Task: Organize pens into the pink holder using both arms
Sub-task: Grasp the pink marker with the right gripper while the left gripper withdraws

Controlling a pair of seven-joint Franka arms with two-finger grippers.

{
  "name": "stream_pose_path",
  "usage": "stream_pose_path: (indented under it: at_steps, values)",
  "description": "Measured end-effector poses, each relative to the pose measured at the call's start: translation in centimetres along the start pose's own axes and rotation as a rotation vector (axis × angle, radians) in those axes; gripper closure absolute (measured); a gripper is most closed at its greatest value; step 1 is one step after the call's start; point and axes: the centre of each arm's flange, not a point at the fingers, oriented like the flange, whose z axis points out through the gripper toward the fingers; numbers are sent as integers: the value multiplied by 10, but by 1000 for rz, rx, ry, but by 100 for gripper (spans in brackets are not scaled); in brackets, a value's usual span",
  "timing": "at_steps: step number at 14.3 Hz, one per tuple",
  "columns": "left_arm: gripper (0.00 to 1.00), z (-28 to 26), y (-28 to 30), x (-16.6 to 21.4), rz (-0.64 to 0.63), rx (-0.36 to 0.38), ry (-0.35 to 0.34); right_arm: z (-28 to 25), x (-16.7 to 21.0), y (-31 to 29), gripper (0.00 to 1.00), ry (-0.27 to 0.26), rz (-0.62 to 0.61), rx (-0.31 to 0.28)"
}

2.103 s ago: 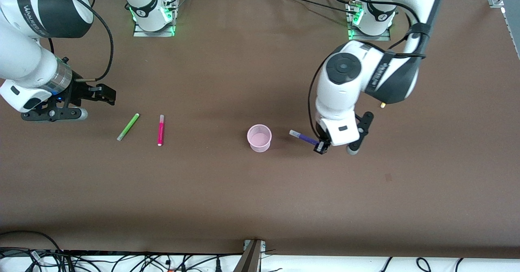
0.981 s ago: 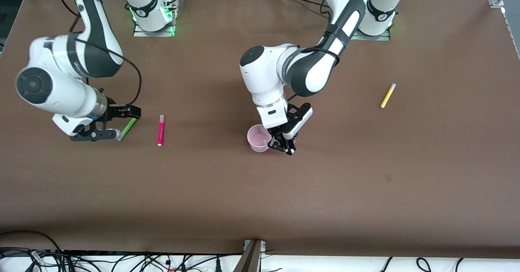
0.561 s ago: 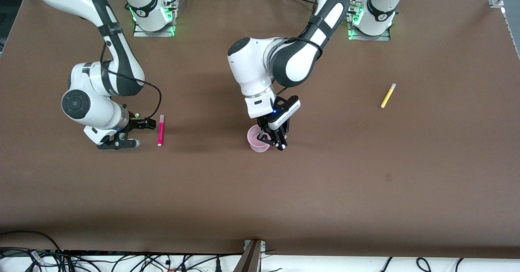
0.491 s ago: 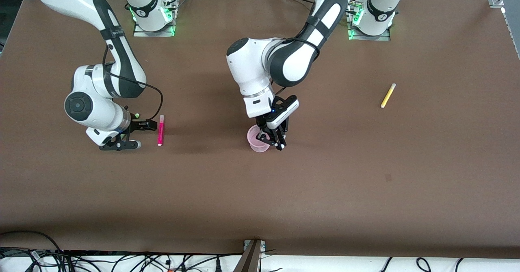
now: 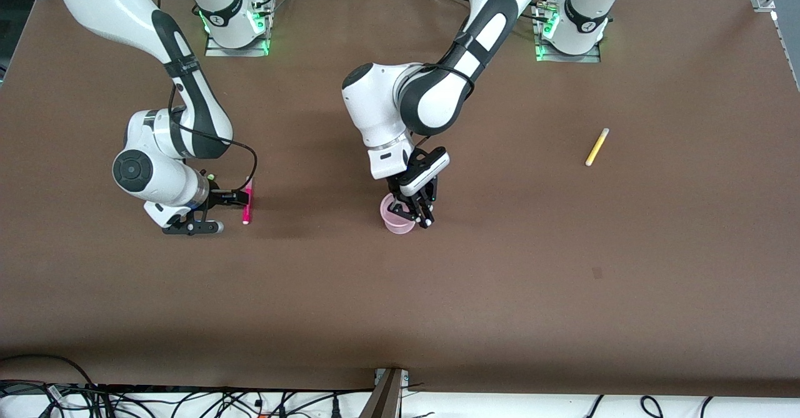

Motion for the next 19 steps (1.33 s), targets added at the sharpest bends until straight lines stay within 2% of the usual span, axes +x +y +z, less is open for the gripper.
stream_pose_path:
  at_steps: [3, 9, 10, 11, 12, 14, 15, 16, 18, 19]
  values:
    - [82, 1, -1, -7, 16, -4, 10, 21, 2, -6, 7, 37, -10, 3]
    - [82, 6, -3, -14, 36, -6, 31, 40, 1, -14, 18, 27, -22, 5]
    - [82, 6, -3, -14, 36, -6, 32, 40, 0, -18, 24, 25, -27, 7]
    - [81, 6, -3, -14, 36, -6, 32, 41, -1, -22, 24, 24, -33, 9]
    - [78, 6, -3, -14, 33, -7, 32, 41, -2, -24, 30, 24, -37, 11]
    - [63, 6, -3, -14, 26, -7, 32, 42, -2, -26, 34, 22, -39, 12]
    - [50, 6, -3, -14, 25, -7, 32, 42, -3, -25, 41, 20, -39, 12]
    - [41, 6, -3, -14, 24, -7, 32, 43, -4, -25, 41, 19, -39, 12]
    - [21, 7, -2, -11, 22, -8, 37, 42, -4, -25, 51, 19, -40, 12]
    - [12, 7, 0, -6, 22, -10, 41, 42, -4, -25, 51, 20, -41, 12]
